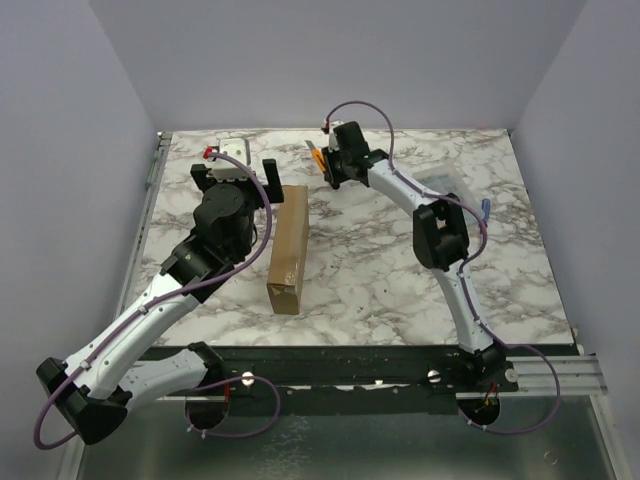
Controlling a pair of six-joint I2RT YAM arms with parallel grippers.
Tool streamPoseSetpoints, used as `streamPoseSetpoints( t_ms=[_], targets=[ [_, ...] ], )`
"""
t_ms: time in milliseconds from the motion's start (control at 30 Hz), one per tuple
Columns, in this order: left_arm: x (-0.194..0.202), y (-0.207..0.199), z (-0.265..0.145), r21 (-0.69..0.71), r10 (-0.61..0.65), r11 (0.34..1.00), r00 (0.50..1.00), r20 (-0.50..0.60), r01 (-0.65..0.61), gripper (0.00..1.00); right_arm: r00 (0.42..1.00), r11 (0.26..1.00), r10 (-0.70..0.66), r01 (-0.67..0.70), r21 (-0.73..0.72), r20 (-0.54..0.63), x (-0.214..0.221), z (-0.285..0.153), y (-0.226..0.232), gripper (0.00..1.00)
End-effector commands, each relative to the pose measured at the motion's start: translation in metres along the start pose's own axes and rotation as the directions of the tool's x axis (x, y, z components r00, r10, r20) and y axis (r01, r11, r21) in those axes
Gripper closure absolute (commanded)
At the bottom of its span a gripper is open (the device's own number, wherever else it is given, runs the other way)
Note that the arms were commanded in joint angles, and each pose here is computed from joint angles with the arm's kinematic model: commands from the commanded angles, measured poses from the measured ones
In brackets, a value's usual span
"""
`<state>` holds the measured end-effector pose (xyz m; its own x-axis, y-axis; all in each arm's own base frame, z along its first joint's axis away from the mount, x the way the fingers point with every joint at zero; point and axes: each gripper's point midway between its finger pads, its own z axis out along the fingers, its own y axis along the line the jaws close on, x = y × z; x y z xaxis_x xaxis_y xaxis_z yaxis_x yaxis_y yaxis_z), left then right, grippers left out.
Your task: Unpack the express box
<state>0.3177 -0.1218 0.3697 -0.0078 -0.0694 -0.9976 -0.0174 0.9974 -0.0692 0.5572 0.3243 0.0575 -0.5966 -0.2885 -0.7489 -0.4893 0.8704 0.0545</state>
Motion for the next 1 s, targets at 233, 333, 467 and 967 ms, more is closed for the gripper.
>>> streamPoseSetpoints(
  t_ms=[233,333,467,967],
  targets=[
    [-0.009,0.006,0.002,-0.010,-0.048,0.999,0.998,0.035,0.049,0.01,0.986,0.995,0.052,-0.064,0.072,0.158,-0.052,-0.109,-0.006,0.99],
    [-0.006,0.002,0.003,0.009,-0.057,0.998,0.998,0.029,0.056,0.01,0.986,0.993,0.073,-0.086,0.083,0.150,-0.033,-0.133,-0.008,0.99],
    [-0.001,-0.003,0.005,0.031,-0.059,0.998,0.998,0.016,0.059,0.01,0.985,0.988,0.097,-0.113,0.109,0.143,-0.003,-0.166,-0.012,0.99],
    [-0.004,-0.071,-0.009,0.348,-0.221,0.900,0.963,-0.156,0.263,0.01,0.922,0.960,0.171,-0.236,0.152,0.347,0.056,-0.317,-0.026,0.99]
  ],
)
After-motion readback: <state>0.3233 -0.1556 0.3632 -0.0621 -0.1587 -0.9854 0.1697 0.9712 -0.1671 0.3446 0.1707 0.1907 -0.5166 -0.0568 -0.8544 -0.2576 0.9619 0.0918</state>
